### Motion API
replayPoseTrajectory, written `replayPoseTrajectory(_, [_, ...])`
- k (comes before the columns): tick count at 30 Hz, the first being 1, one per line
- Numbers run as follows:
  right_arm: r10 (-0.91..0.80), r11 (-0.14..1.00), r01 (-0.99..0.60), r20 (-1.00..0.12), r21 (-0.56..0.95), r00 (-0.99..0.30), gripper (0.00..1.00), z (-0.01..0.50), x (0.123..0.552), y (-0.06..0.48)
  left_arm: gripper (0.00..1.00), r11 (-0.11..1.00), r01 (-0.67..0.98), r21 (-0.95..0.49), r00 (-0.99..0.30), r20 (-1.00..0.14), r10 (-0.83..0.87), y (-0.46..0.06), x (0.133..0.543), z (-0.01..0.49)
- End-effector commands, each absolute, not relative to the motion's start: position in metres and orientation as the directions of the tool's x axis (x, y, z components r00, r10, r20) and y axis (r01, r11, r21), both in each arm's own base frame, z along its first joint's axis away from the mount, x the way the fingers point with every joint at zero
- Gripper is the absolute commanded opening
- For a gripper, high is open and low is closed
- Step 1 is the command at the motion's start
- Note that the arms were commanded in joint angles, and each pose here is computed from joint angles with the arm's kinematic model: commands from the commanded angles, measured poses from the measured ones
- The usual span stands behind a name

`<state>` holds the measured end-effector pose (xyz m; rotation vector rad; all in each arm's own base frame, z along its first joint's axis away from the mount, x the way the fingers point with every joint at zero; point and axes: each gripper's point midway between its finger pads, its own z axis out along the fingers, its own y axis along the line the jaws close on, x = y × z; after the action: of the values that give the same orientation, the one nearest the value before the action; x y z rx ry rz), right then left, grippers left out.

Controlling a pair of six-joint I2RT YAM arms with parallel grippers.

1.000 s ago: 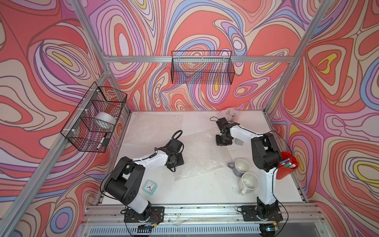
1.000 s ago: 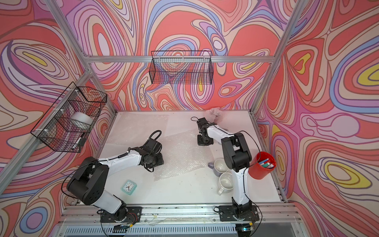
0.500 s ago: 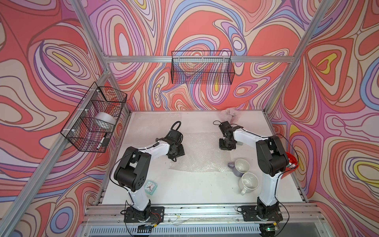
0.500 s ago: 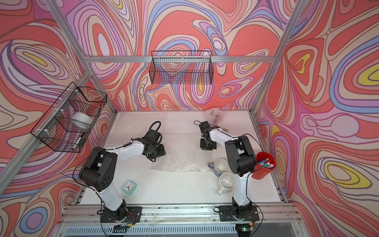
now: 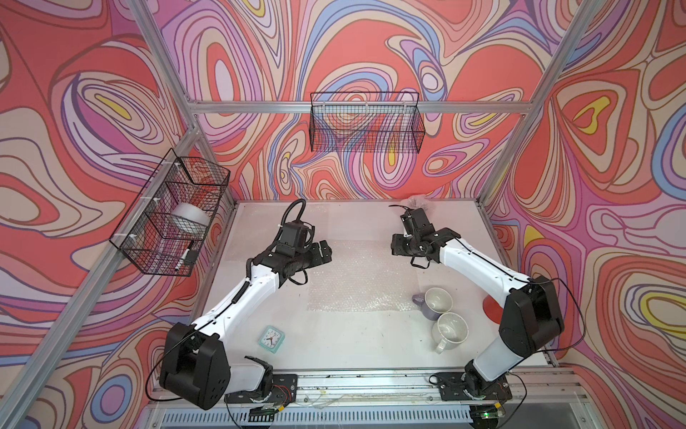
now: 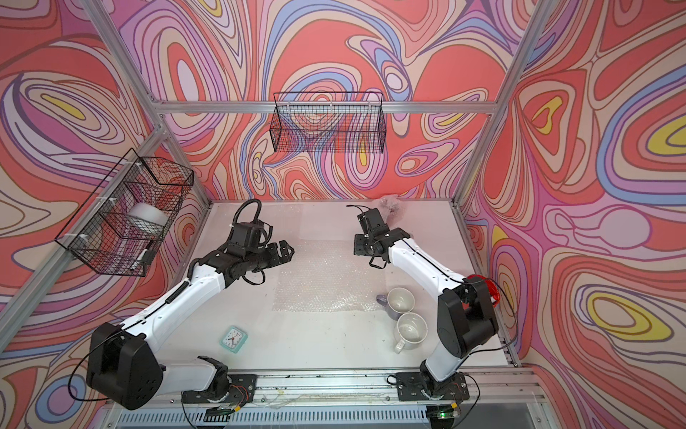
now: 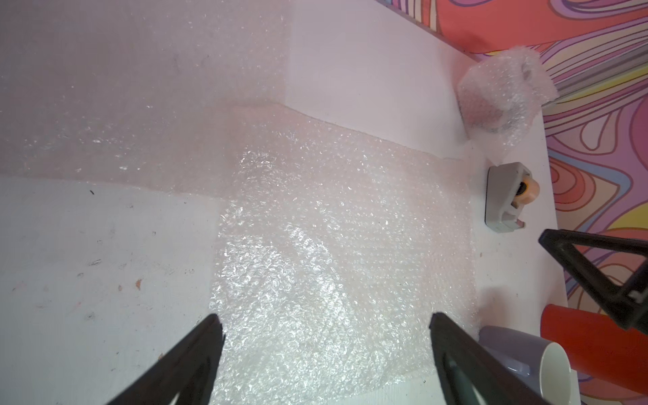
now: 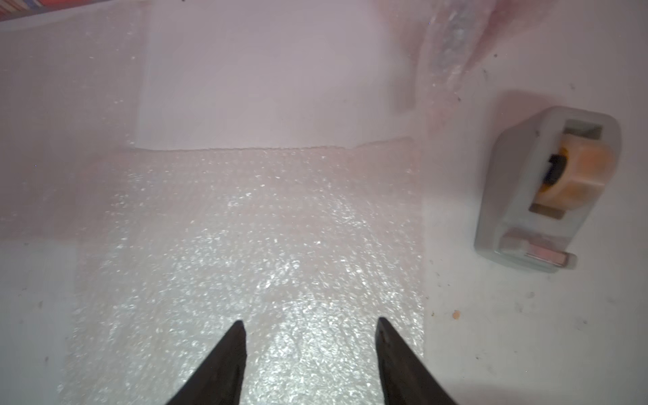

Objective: Wrap mugs in bubble wrap
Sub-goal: Pick up the mug from the center of the board.

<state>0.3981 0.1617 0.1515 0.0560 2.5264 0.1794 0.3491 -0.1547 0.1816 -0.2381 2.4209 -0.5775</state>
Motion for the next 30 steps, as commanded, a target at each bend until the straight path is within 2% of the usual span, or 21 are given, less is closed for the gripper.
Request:
replayPoseTrajectory(1, [0.126,0.991,0.132,-0.557,0.030,-0.821,0.61,0.149,0.378,0.120,0.96,0.903,0.054,-0.426,-0.801,-0.559,-0.216,-0.167,0.339,0.177])
replayPoseTrajectory(5, [0.131,0.987,0.161,-0.482,-0.021,-0.866,0.61,0.146,0.349,0.104,0.97,0.895,0.203,-0.396,-0.808,-0.584,-0.075,-0.212,0.333,0.177])
replayPoseTrajectory(8, [0.150,0.983,0.179,-0.414,-0.030,-0.898,0.61,0.144,0.324,0.096,0.95,0.832,0.344,-0.435,-0.804,-0.595,0.021,-0.258,0.322,0.173])
replayPoseTrajectory(10, [0.187,0.980,0.198,-0.391,0.011,-0.901,0.63,0.145,0.315,0.091,0.95,0.775,0.455,-0.439,-0.776,-0.622,0.104,-0.295,0.312,0.171])
replayPoseTrajectory(12, [0.273,0.962,0.252,-0.340,0.103,-0.900,0.63,0.141,0.311,0.080,0.99,0.717,0.559,-0.417,-0.738,-0.644,0.201,-0.327,0.302,0.164])
replayPoseTrajectory(15, [0.389,0.913,0.322,-0.298,0.250,-0.872,0.62,0.142,0.313,0.061,1.00,0.573,0.712,-0.405,-0.642,-0.707,0.298,-0.374,0.292,0.155])
replayPoseTrajectory(21, [0.490,0.858,0.379,-0.327,0.348,-0.808,0.60,0.168,0.319,0.024,1.00,0.290,0.929,-0.230,-0.338,-0.847,0.410,-0.419,0.275,0.153])
replayPoseTrajectory(26, [0.575,0.802,0.420,-0.355,0.425,-0.737,0.59,0.193,0.319,-0.006,0.92,0.038,0.991,-0.125,-0.127,-0.859,0.497,-0.432,0.255,0.149])
replayPoseTrajectory(30, [0.582,0.801,0.426,-0.375,0.422,-0.722,0.59,0.203,0.318,-0.014,0.87,-0.076,0.994,-0.080,-0.024,-0.827,0.561,-0.441,0.246,0.135])
